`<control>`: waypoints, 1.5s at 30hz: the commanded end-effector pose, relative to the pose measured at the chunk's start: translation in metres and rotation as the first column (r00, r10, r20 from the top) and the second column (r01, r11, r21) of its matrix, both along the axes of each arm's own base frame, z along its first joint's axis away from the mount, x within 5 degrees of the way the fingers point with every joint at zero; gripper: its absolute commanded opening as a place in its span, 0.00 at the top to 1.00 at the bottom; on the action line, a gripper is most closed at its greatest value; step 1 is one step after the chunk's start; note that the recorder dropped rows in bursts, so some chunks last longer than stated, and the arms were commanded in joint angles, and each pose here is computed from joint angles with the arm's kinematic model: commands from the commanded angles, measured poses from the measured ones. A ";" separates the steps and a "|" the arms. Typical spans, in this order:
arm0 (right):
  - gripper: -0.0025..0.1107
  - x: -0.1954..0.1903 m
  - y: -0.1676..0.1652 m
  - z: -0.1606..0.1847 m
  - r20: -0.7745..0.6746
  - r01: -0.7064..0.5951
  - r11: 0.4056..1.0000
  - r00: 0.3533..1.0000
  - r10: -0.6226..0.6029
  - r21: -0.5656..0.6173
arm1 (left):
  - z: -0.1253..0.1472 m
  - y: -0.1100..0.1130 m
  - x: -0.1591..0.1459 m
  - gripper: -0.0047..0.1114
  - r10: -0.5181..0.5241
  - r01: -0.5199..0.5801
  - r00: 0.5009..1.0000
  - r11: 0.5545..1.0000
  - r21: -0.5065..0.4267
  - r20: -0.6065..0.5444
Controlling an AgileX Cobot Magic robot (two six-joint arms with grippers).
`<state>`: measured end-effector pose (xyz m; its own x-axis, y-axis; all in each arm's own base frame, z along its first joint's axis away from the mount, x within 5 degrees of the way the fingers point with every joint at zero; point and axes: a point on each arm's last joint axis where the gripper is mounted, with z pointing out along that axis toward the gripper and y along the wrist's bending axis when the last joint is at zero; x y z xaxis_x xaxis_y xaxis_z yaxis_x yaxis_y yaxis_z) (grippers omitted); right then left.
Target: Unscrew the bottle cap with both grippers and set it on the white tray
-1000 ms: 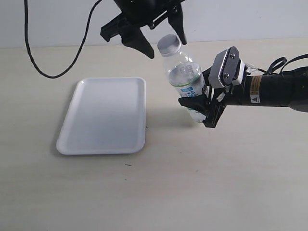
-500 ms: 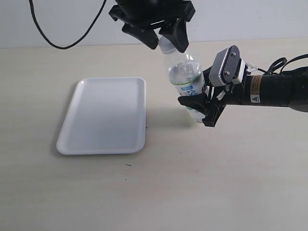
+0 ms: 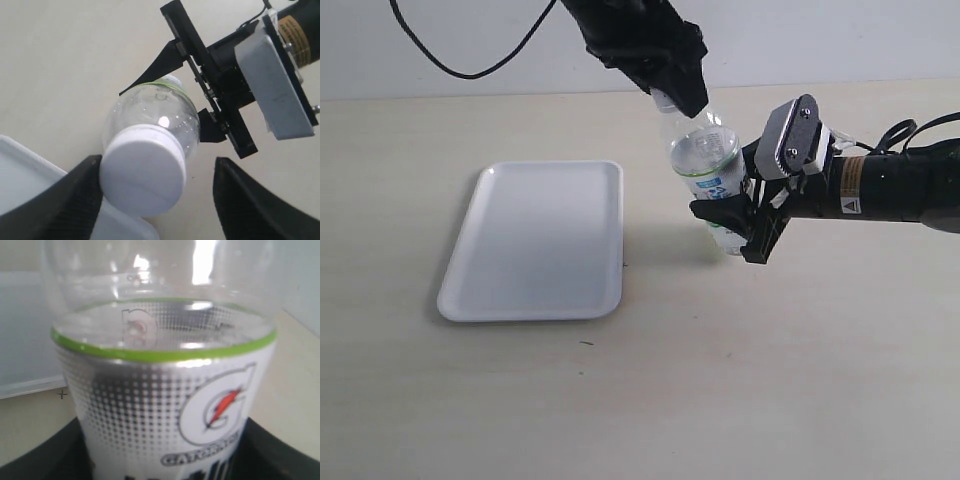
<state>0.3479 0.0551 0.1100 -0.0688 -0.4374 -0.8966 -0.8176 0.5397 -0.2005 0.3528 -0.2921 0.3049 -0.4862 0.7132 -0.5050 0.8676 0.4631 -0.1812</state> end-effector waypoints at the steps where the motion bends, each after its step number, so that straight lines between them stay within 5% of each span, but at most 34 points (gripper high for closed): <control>1: 0.98 0.000 0.002 0.007 0.021 0.001 0.999 1.000 -0.002 0.047 | 0.006 0.002 -0.002 0.44 -0.080 0.079 0.995 0.997 0.020 0.057; 11: 0.98 0.000 0.002 0.007 0.017 0.002 0.999 1.000 -0.003 0.049 | 0.003 0.009 0.003 0.44 -0.156 0.139 0.978 0.983 0.123 0.140; 32: 0.98 0.000 0.002 0.007 0.017 0.002 0.999 1.000 -0.003 0.049 | 0.008 0.001 0.001 0.44 -0.133 0.132 0.982 0.991 0.020 0.131; 34: 0.98 0.000 0.002 0.007 0.017 0.002 0.999 1.000 -0.003 0.049 | 0.008 0.001 0.001 0.50 -0.133 0.132 0.982 0.991 0.020 0.131; 39: 0.98 0.000 0.002 0.007 0.017 0.002 0.999 1.000 -0.003 0.049 | 0.008 0.001 0.001 0.96 -0.114 0.113 0.986 0.994 0.015 0.119; 45: 0.98 0.000 0.002 0.007 0.017 0.002 0.999 1.000 -0.003 0.049 | 0.009 -0.001 0.000 0.96 -0.003 0.004 0.999 0.999 -0.036 0.038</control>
